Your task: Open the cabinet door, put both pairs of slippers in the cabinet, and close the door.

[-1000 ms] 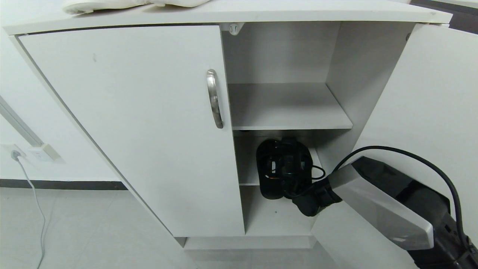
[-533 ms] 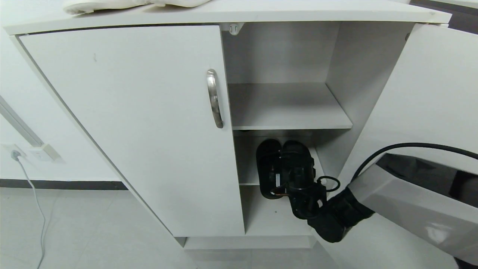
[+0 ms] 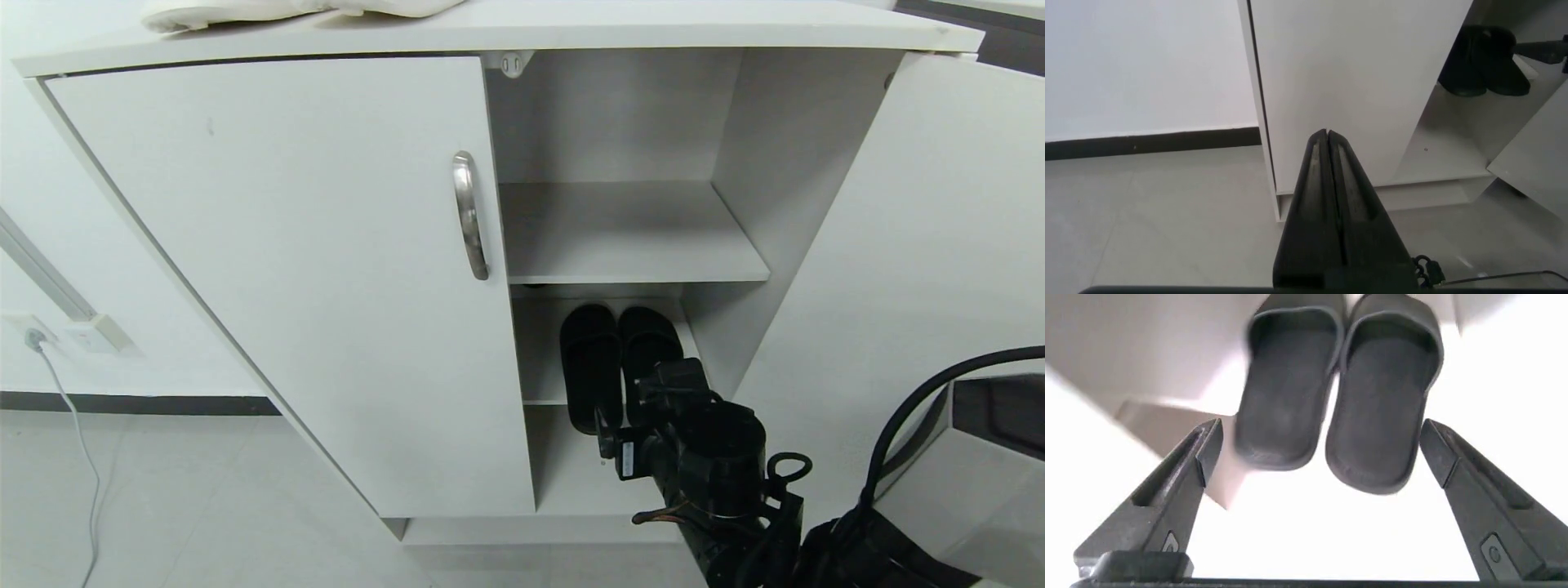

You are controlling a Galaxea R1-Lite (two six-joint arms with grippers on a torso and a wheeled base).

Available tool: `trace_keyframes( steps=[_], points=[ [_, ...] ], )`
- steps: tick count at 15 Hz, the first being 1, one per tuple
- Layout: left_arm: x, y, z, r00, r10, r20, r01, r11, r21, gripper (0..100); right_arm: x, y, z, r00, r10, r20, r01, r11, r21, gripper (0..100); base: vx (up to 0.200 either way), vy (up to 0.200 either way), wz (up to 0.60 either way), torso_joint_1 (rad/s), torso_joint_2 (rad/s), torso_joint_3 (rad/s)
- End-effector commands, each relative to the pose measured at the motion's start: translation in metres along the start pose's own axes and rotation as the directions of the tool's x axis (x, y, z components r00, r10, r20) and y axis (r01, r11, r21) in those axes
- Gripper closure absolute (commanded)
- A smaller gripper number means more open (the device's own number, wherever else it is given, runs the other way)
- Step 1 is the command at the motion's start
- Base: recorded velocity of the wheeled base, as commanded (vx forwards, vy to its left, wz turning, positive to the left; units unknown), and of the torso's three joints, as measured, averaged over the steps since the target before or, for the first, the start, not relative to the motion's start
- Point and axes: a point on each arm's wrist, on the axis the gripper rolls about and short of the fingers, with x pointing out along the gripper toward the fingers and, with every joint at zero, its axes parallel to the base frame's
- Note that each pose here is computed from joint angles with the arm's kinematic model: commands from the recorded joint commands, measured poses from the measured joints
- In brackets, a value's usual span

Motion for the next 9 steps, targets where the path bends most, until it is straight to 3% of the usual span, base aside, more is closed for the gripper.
trace_keyframes(
  steps=[1, 3, 9],
  points=[
    [0.0000, 0.0000, -0.0001, 1.000, 0.001, 0.000, -0.001, 1.000, -0.001, 100, -0.0047, -0.0011, 0.0026, 1.000, 0.006, 0.003, -0.006, 1.000, 0.002, 0, 0.000, 0.000, 0.00, 0.000, 0.00, 0.000],
    [0.0000, 0.0000, -0.0001, 1.000, -0.001, 0.000, 0.001, 1.000, -0.001, 100, -0.0049, -0.0011, 0.0039, 1.000, 0.007, 0.010, -0.007, 1.000, 0.008, 0, 0.000, 0.000, 0.00, 0.000, 0.00, 0.000],
    [0.0000, 0.0000, -0.0001, 1.000, -0.001, 0.000, 0.001, 1.000, -0.001, 100, -0.0040, -0.0009, -0.0009, 1.000, 0.006, 0.000, -0.006, 1.000, 0.001, 0, -0.200, 0.000, 0.00, 0.002, 0.00, 0.000]
  ],
)
